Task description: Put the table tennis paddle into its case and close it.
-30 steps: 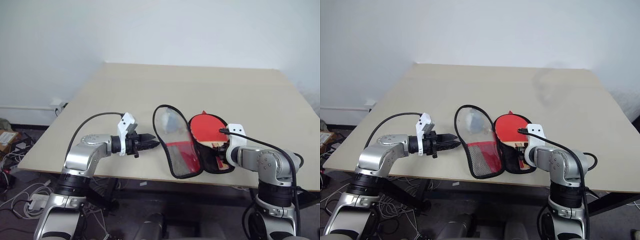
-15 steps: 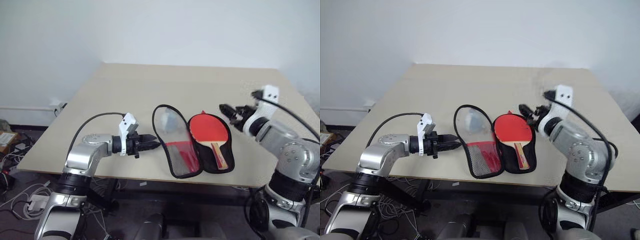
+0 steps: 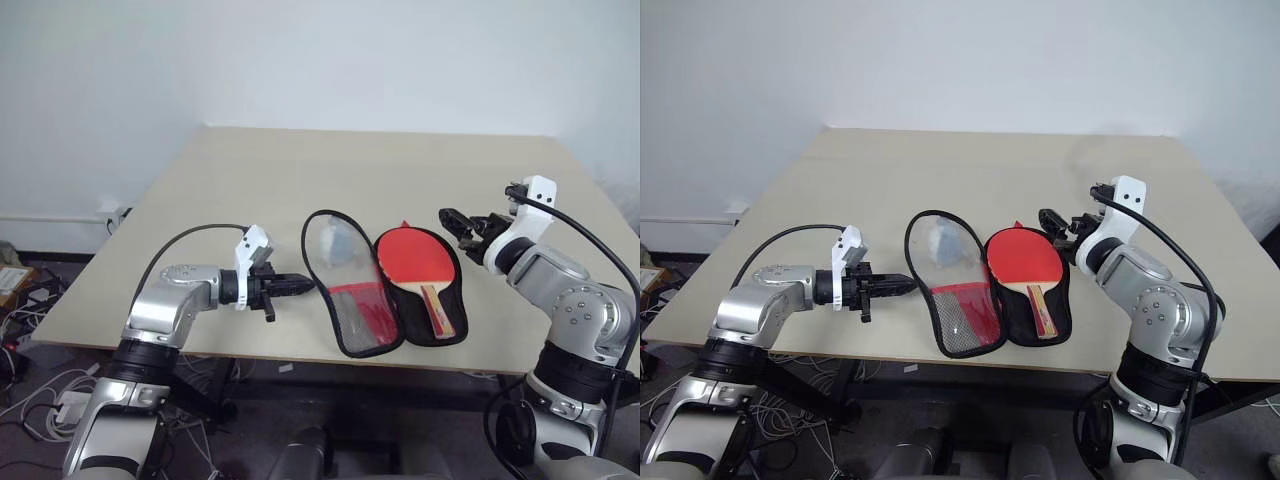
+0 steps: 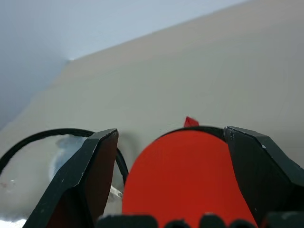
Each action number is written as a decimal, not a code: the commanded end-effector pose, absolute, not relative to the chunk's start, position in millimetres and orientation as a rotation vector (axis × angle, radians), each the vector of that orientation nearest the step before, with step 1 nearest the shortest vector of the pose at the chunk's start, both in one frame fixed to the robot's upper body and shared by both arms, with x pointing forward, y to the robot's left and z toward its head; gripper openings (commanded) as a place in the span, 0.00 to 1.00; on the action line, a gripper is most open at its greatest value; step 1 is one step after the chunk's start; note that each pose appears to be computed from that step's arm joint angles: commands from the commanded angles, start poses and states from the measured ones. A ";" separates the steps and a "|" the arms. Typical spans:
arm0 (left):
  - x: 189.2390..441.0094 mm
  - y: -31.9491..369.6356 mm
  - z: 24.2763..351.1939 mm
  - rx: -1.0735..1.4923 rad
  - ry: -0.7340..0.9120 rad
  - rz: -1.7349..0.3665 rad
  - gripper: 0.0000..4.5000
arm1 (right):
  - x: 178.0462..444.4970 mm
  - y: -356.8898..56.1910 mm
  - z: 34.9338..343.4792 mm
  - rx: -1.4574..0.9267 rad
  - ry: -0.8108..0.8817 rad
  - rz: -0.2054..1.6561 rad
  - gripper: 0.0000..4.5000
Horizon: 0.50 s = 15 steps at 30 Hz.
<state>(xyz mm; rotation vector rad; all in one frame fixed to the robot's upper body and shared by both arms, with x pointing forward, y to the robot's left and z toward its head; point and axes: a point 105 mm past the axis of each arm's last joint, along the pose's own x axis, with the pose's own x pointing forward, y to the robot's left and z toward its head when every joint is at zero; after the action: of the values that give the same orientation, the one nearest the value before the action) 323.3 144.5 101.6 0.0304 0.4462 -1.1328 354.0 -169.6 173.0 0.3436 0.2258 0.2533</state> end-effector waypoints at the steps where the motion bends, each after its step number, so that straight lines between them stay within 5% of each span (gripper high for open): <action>1: 331.1 155.0 113.0 0.109 0.417 -1.102 0.00 | 355.7 -174.1 184.5 0.337 0.168 0.233 0.86; 15: 343.3 189.4 108.7 0.183 0.490 -1.045 0.00 | 364.8 -179.8 187.1 0.348 0.151 0.197 0.86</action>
<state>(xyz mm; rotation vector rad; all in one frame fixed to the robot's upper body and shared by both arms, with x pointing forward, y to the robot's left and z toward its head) 336.6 193.8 99.3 0.1447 0.5232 -1.0351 361.5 -178.1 168.2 0.3614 0.2191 0.1940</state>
